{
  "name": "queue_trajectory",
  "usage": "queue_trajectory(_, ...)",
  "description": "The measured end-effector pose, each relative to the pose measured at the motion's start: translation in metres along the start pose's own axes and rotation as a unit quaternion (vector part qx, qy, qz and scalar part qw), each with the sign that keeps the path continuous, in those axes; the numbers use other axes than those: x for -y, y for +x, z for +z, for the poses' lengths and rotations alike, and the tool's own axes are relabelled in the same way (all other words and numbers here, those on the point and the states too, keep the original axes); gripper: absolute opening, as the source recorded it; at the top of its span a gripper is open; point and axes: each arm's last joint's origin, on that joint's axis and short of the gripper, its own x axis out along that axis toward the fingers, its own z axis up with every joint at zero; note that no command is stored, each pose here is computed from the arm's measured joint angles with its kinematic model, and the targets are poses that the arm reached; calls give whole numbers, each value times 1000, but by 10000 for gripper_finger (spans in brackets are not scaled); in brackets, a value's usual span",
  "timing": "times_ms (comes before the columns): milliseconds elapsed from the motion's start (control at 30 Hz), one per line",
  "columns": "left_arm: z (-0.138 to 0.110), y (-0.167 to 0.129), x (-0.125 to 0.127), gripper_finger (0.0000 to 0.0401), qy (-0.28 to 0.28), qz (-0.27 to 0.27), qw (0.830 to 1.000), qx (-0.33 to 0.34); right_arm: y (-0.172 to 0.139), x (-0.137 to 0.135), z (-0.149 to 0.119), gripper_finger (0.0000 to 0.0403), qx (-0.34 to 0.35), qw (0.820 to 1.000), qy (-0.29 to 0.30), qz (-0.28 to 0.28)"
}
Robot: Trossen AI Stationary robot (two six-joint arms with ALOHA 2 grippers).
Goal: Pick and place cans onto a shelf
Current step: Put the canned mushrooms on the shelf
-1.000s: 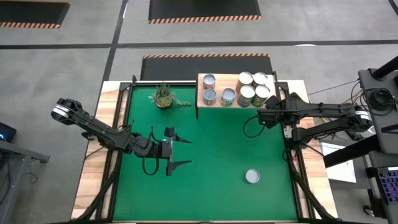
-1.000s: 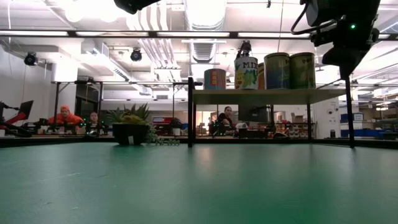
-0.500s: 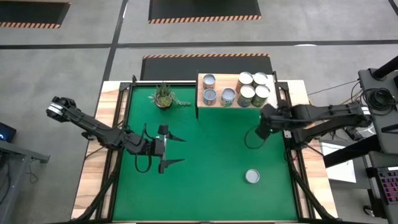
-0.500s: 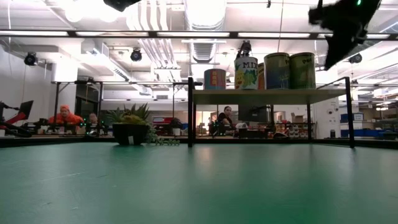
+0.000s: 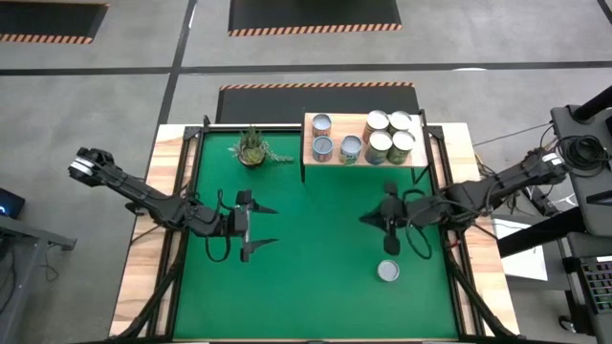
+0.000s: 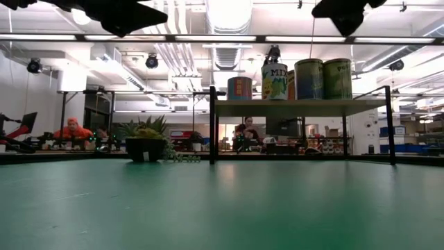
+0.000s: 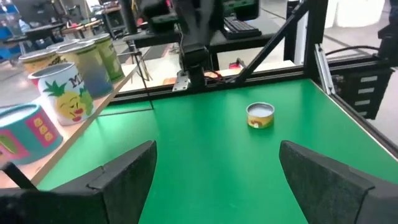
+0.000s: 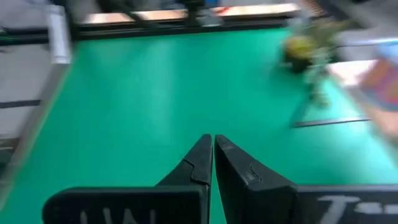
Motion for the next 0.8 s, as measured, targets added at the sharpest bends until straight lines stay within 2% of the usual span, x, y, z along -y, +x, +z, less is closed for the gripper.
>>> queue_trajectory(100, 0, 1, 0, 320, -4, 0, 1000, -1, 9, -5, -4, 9, -23, 998, 45, 40)
queue_trajectory(233, -1, 3, 2, 320, -5, 1, 1000, -4, 24, -11, -13, 9, -66, 995, 62, 48)
queue_trajectory(300, -1, 4, 2, 320, -5, 1, 1000, -6, 30, -15, -22, 9, -108, 990, 62, 62)
queue_trajectory(367, 0, 5, 3, 320, -8, 1, 1000, -6, 35, -19, -32, 9, -163, 980, 90, 75)
queue_trajectory(500, 0, 5, 2, 320, -9, 2, 1000, -6, 32, -25, -42, 9, -297, 939, 168, 43)
queue_trajectory(633, 1, 5, 1, 320, -7, 22, 1000, 0, 19, -36, -47, 9, -443, 874, 197, -22)
queue_trajectory(700, 3, 5, 1, 320, -2, 24, 1000, 7, 14, -45, -49, 9, -489, 849, 197, -38)
queue_trajectory(800, 5, 5, 1, 320, 8, 24, 1000, 14, 9, -62, -54, 9, -502, 842, 191, -44)
